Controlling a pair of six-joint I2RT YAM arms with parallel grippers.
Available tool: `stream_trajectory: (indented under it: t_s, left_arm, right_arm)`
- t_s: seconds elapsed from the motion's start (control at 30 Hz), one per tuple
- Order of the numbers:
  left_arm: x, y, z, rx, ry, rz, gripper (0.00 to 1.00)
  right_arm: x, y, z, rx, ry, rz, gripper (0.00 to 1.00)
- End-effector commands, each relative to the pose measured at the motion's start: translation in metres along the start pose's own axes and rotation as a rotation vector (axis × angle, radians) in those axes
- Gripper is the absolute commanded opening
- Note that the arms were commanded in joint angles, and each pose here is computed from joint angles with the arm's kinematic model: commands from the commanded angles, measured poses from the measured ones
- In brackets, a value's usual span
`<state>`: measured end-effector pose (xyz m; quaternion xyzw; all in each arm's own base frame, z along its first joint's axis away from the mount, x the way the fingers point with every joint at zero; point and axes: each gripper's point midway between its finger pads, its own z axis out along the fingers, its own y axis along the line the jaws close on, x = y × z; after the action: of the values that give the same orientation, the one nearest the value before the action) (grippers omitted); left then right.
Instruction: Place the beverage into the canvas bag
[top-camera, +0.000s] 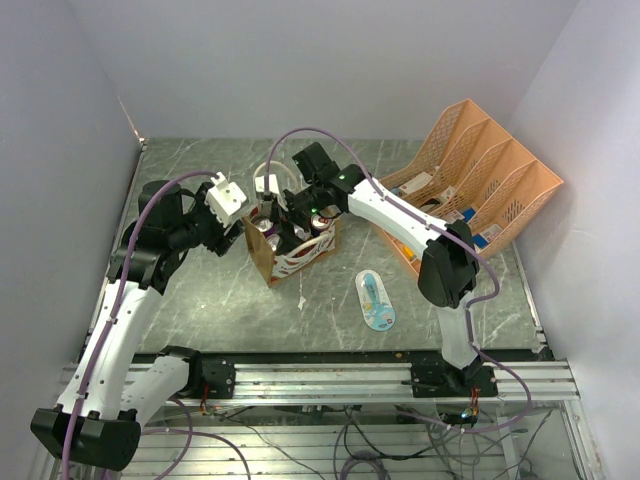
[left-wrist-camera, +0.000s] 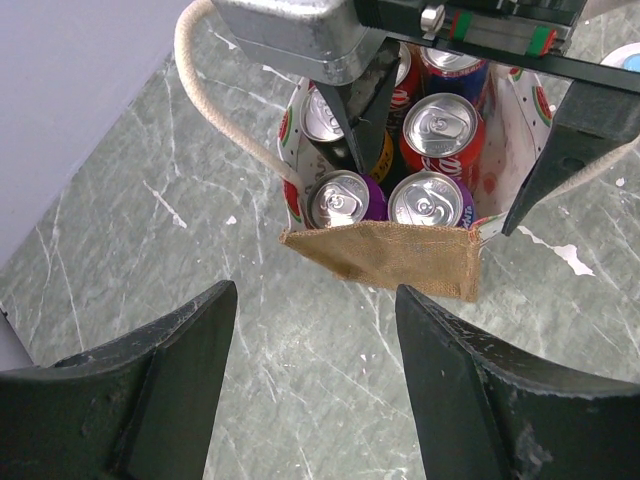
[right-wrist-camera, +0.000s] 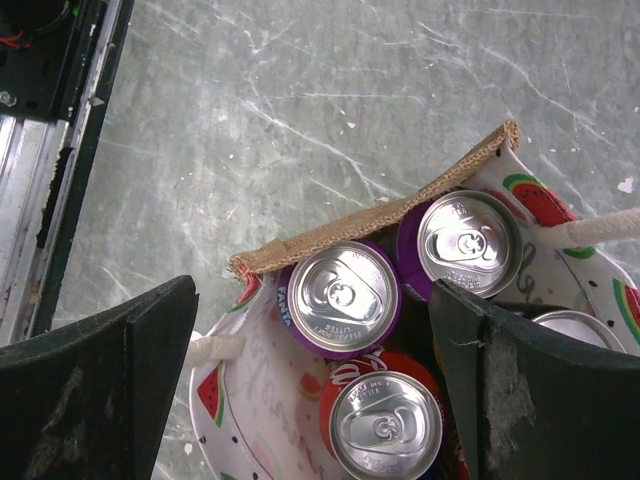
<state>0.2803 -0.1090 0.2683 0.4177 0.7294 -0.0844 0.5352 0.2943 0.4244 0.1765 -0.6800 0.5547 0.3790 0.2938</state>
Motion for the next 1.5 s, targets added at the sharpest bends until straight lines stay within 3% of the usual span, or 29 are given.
stream_trajectory:
  t_s: [0.0,0.43,0.53,0.63,0.77,0.9,1.03,1.17,1.47]
  left_arm:
    - [-0.009,0.012,-0.005,-0.057,-0.035,0.011,0.75]
    - [-0.007,0.021,-0.004,-0.104,-0.027,-0.009,0.77]
    - [-0.009,0.024,-0.004,-0.114,-0.022,-0.016,0.79]
    - [-0.009,0.03,-0.005,-0.116,0.011,-0.012,0.81]
    - [-0.001,0.051,-0.006,-0.199,0.112,-0.05,0.84]
    - [0.01,0.074,-0.006,-0.337,0.154,-0.124,0.86]
    - [0.013,0.084,-0.011,-0.432,0.133,-0.164,0.88]
    - [0.015,0.091,-0.023,-0.526,0.11,-0.187,1.0]
    - [0.016,0.093,-0.044,-0.65,-0.026,-0.281,0.99]
  right_arm:
    - [-0.034,0.007,-0.018,0.02,-0.065,-0.032,1.0]
    - [-0.053,0.003,-0.06,0.216,-0.077,-0.004,1.0]
    - [-0.05,-0.007,-0.091,0.352,-0.084,0.015,1.0]
    - [-0.039,-0.028,-0.15,0.52,-0.112,0.073,1.0]
    - [0.002,-0.05,-0.24,0.74,-0.127,0.268,1.0]
    - [0.056,-0.048,-0.288,0.926,-0.072,0.423,1.0]
    - [0.105,-0.04,-0.321,1.105,-0.025,0.555,1.0]
    - [0.136,-0.025,-0.344,1.303,0.023,0.596,1.0]
    - [0.145,0.002,-0.38,1.457,0.003,0.594,1.0]
